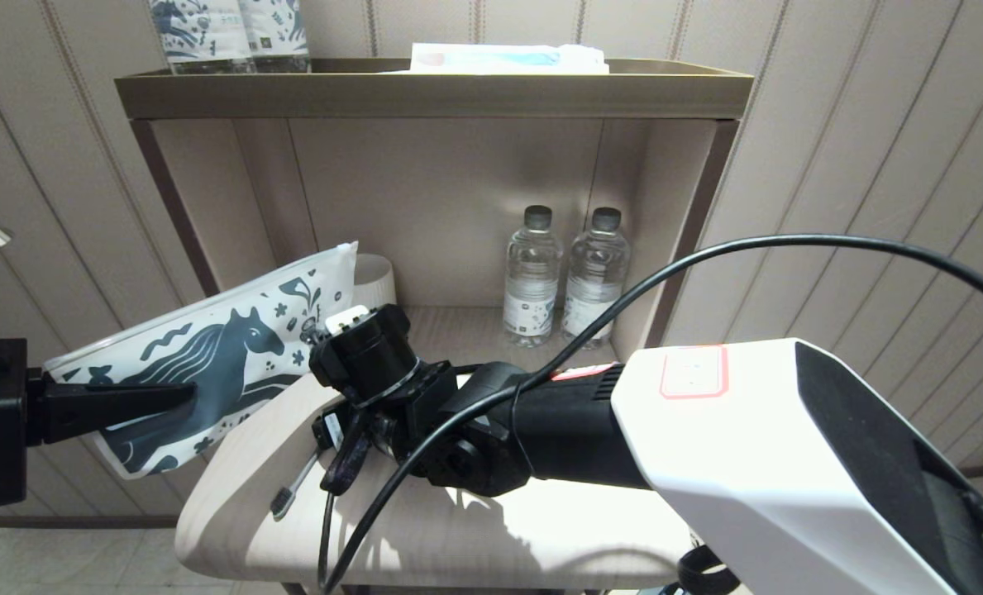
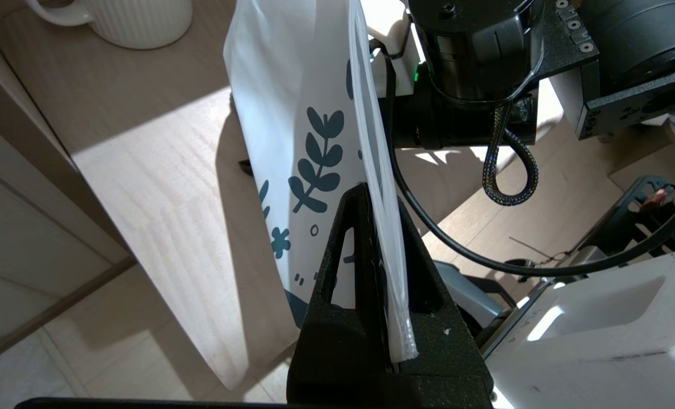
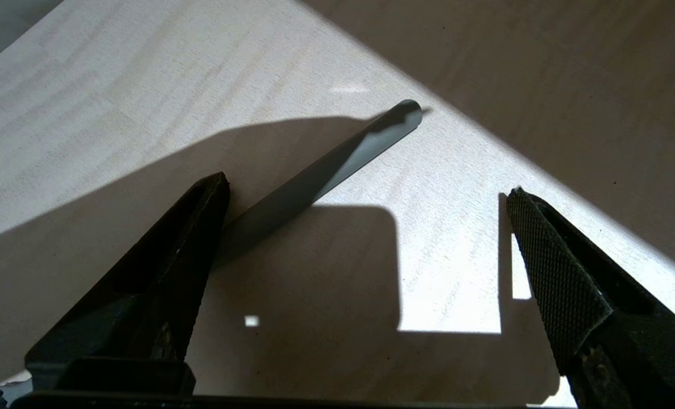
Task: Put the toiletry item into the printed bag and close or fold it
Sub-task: Pick up a toothbrush
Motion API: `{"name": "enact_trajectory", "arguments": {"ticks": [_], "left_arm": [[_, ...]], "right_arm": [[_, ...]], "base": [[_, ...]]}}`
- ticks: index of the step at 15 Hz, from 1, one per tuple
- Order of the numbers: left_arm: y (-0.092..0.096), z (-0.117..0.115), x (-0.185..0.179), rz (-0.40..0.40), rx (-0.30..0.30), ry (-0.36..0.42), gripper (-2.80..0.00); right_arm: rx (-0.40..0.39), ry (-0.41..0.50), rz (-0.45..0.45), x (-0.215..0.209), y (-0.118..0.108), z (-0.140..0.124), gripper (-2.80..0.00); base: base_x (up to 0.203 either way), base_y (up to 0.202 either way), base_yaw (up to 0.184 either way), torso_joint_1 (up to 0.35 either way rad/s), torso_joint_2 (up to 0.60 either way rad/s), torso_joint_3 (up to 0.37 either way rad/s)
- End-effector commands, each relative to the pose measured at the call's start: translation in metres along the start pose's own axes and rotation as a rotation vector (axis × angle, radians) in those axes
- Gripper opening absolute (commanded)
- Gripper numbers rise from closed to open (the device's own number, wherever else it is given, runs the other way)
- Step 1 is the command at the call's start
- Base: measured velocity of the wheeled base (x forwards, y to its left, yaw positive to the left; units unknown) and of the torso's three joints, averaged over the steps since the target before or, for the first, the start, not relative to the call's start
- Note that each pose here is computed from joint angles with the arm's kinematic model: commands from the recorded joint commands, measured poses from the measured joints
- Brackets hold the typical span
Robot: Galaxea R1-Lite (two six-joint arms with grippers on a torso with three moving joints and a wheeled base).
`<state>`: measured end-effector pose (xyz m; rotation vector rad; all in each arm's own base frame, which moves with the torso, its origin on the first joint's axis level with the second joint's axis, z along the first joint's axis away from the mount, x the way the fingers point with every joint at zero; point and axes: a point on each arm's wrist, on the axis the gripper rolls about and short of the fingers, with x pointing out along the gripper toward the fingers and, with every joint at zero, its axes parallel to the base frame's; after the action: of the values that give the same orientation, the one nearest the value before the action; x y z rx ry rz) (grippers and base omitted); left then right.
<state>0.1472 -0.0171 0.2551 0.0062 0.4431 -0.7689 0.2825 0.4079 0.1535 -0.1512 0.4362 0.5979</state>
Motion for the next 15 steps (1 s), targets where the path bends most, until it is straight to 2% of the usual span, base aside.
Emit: {"name": "enact_trajectory", "arguments": {"ticks": [1, 4, 5, 15], "left_arm": [[0.0006, -0.0003, 0.0008, -0.005, -0.003, 0.003, -2.80], [0.0003, -0.0003, 0.0005, -0.005, -0.002, 0.003, -2.80], [0.0005, -0.0004, 0.0008, -0.006, -0.003, 0.004, -2.80], [0.0020, -0.0038, 0.0009, 0.004, 0.002, -0.008, -2.80]], "right_arm": [[-0.001, 0.001, -0.001, -0.0002, 0.0008, -0.0003, 0.00], [0.006, -0.012, 0.002, -0.0030, 0.0009, 0.0031, 0.00], [0.003, -0.015, 0.006, -0.0050, 0.0033, 0.0040, -2.80], [-0.007, -0.006, 0.016, -0.0044, 0.0061, 0.0015, -2.80]], "base": [[0.000, 0.000, 0.000, 0.000, 0.00, 0.000], [0.000, 0.000, 0.000, 0.000, 0.00, 0.000], [0.000, 0.000, 0.000, 0.000, 0.00, 0.000], [0.000, 0.000, 0.000, 0.000, 0.00, 0.000]]}}
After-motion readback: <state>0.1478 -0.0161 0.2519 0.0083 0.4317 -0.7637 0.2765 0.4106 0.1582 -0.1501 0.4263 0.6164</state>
